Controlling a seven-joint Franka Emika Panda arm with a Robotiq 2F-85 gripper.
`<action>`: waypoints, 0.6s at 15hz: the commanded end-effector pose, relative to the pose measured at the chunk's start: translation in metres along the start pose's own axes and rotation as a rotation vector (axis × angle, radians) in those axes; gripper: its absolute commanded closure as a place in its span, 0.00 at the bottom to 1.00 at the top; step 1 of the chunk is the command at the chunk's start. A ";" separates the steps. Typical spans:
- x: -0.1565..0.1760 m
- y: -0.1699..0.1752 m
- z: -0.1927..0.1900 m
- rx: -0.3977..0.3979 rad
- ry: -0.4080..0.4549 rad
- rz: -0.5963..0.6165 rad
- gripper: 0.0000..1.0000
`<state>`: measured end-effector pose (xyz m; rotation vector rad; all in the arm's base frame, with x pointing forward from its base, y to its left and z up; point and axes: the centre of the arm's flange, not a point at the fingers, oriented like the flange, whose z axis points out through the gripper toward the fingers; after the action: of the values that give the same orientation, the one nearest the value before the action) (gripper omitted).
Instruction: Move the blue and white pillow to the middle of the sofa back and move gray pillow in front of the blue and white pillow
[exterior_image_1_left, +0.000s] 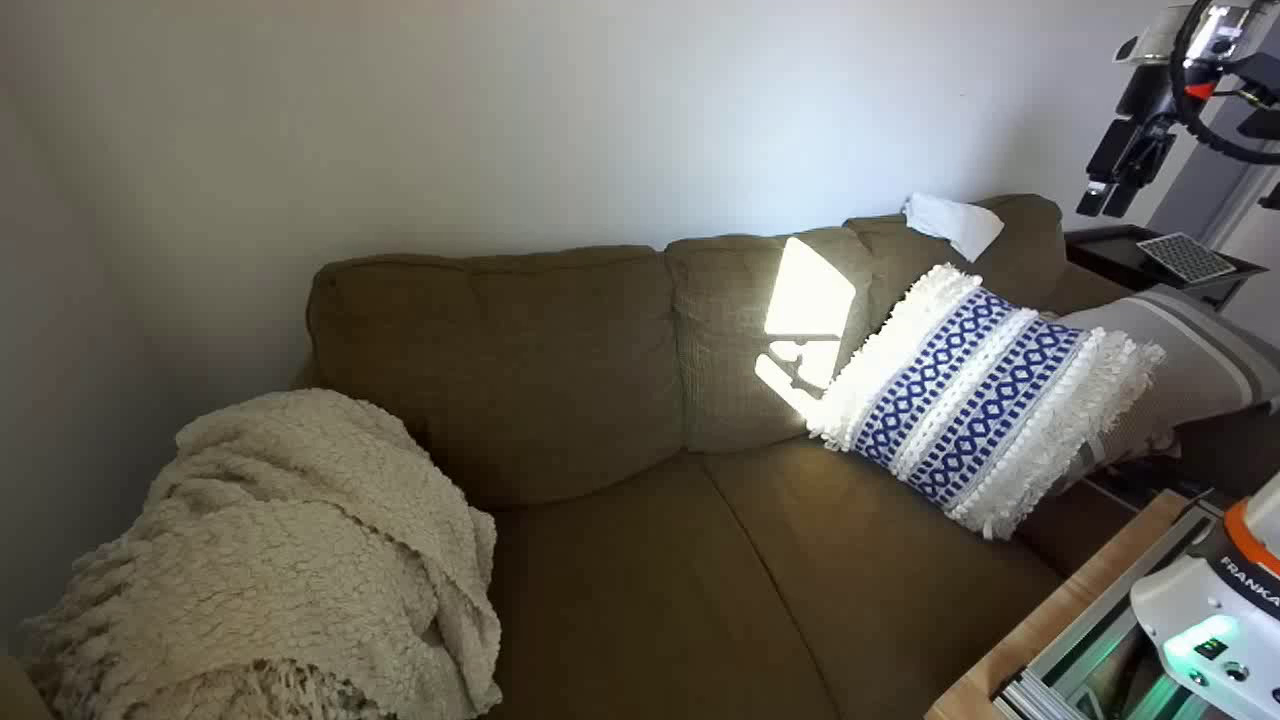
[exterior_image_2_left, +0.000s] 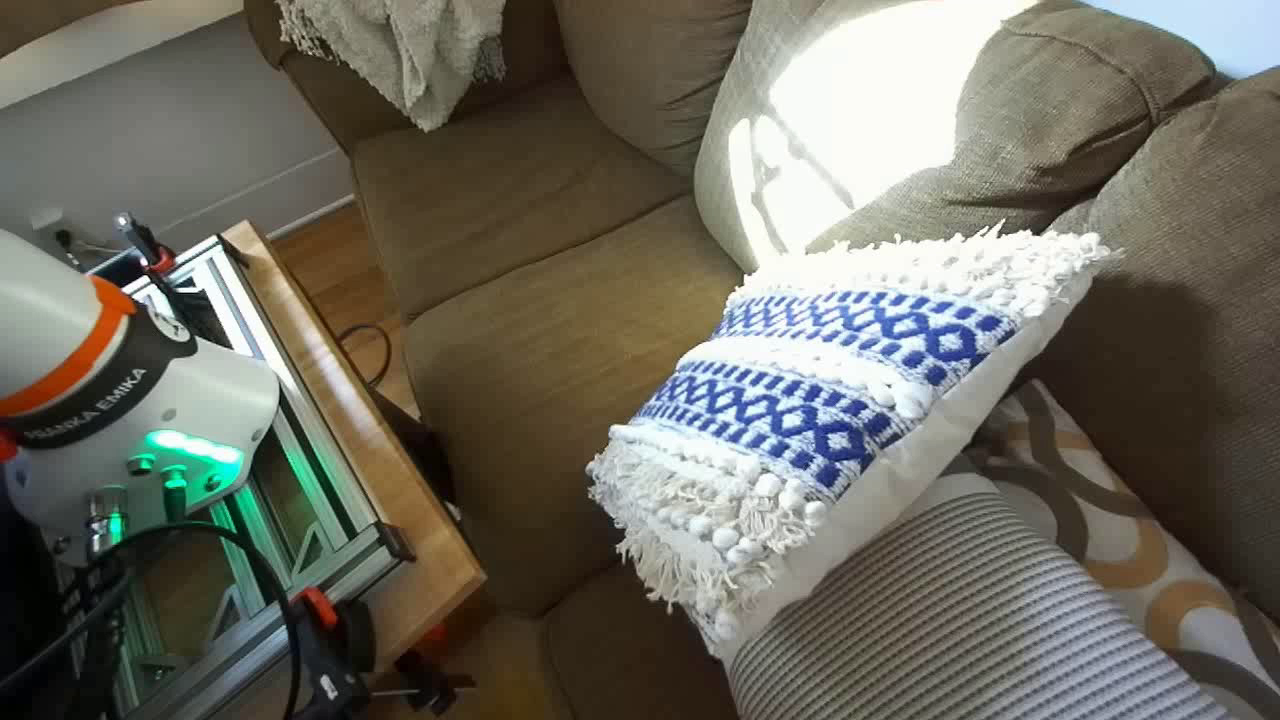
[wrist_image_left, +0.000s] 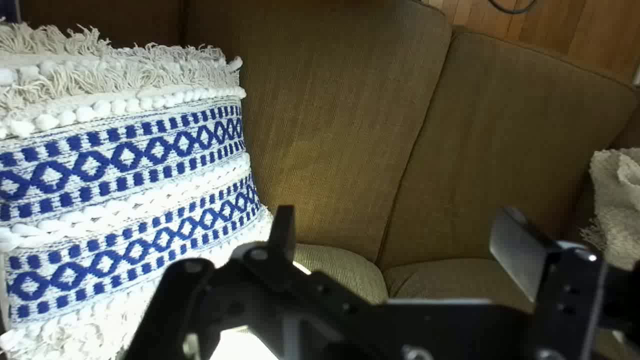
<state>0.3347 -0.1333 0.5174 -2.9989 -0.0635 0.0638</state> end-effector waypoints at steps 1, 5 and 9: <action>0.000 0.000 0.000 0.000 0.000 0.000 0.00; 0.000 0.000 0.000 0.000 0.000 0.000 0.00; 0.012 0.030 0.006 0.024 -0.025 0.023 0.00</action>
<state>0.3350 -0.1343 0.5166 -2.9988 -0.0556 0.0677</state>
